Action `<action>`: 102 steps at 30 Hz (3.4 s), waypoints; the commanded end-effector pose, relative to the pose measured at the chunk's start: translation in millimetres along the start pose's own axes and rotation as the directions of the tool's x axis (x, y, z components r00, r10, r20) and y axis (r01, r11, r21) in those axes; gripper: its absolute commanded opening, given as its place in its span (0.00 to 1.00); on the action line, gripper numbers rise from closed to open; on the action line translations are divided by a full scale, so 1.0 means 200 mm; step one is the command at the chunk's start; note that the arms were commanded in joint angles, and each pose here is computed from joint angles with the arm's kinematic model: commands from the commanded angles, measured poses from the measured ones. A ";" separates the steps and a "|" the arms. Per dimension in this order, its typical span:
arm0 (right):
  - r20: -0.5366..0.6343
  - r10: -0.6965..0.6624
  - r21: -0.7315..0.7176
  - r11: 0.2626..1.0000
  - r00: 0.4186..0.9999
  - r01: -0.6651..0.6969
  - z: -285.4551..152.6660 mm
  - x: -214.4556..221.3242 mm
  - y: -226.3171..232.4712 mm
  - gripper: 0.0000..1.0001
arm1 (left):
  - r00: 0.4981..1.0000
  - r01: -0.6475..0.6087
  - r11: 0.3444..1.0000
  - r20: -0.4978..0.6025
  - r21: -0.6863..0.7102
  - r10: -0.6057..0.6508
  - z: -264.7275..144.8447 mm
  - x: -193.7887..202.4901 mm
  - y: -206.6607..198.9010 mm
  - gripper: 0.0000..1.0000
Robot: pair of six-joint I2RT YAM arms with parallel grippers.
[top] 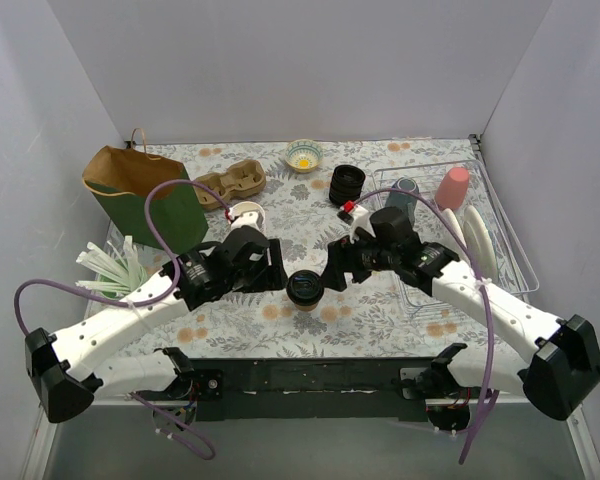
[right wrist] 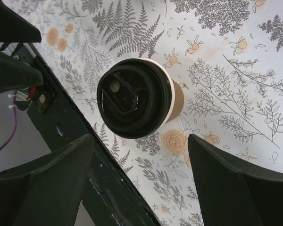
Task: Pack the takeout coffee
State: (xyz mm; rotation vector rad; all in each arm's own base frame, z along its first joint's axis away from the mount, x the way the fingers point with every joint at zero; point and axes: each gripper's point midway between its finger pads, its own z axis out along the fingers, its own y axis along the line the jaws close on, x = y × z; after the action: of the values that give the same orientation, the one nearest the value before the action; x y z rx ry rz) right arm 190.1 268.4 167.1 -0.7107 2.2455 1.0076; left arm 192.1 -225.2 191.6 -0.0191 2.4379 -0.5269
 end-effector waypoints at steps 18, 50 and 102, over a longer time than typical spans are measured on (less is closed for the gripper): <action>-0.068 -0.117 0.089 0.988 0.991 0.123 0.23 -0.08 -0.04 0.81 | 0.996 0.062 0.997 -0.072 0.036 -0.059 0.23 0.26 0.08 0.61; -0.081 -0.113 0.074 0.990 0.990 0.120 0.28 -0.02 -0.07 0.62 | 0.994 0.082 0.990 0.066 0.118 -0.090 0.18 0.07 -0.02 0.63; -0.167 -0.202 0.075 0.973 0.965 0.216 0.35 0.13 -0.19 0.33 | 0.981 0.187 0.971 0.015 0.151 -0.192 0.30 0.05 0.10 0.36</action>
State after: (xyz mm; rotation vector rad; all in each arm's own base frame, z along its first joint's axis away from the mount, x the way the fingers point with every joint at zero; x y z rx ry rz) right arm 222.7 309.7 118.9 -0.9376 2.1772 0.8451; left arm 215.6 -215.9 125.0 -0.2567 2.4185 -0.6999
